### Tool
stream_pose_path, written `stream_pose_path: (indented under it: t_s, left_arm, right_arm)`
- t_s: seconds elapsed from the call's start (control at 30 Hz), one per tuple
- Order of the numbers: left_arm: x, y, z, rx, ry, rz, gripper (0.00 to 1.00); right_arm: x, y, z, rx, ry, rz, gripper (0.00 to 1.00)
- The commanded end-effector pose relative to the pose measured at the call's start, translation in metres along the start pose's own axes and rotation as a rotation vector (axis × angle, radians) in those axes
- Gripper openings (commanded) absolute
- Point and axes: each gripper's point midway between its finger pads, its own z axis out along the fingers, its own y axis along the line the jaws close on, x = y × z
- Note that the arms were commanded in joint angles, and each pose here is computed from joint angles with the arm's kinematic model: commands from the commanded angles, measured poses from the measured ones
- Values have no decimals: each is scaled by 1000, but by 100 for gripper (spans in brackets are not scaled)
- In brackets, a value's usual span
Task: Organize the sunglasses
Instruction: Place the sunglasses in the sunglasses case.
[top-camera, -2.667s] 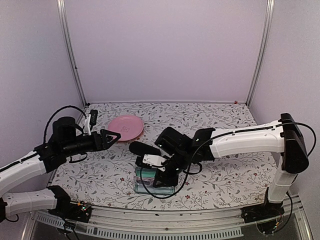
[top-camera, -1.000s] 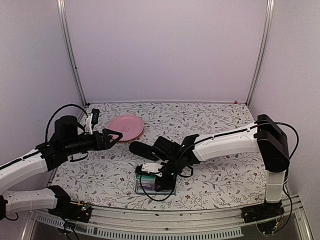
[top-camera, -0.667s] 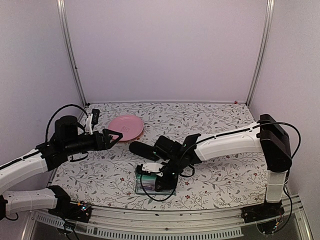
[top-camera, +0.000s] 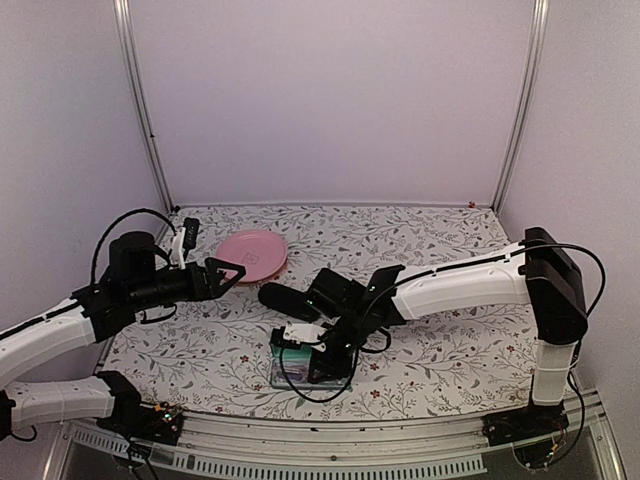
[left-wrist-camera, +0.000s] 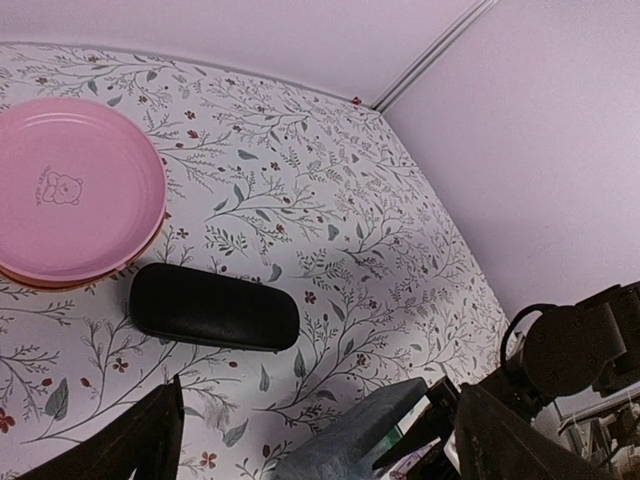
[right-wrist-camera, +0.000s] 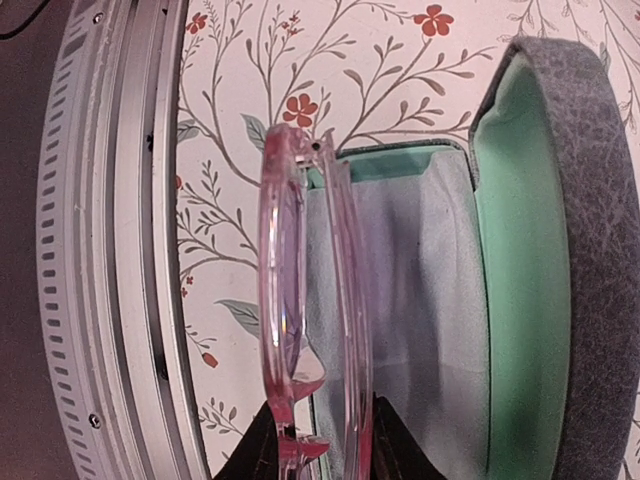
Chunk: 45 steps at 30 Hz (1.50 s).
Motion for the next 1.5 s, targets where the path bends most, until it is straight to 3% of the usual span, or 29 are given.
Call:
stream_pose_path:
  t_s: [0.0,0.77,1.47]
  left_arm:
    - [0,1,1,17,-9,-7,95]
    - [6,3,1,20,0,-15,95]
    - [6,2,4,29,7,-19,95]
  right_arm:
    - [1,1,0,-16,-2,-4,28]
    - [5,-7,10,1,46,-26,29]
    - [-8,-10,-3,41,12,-22,44]
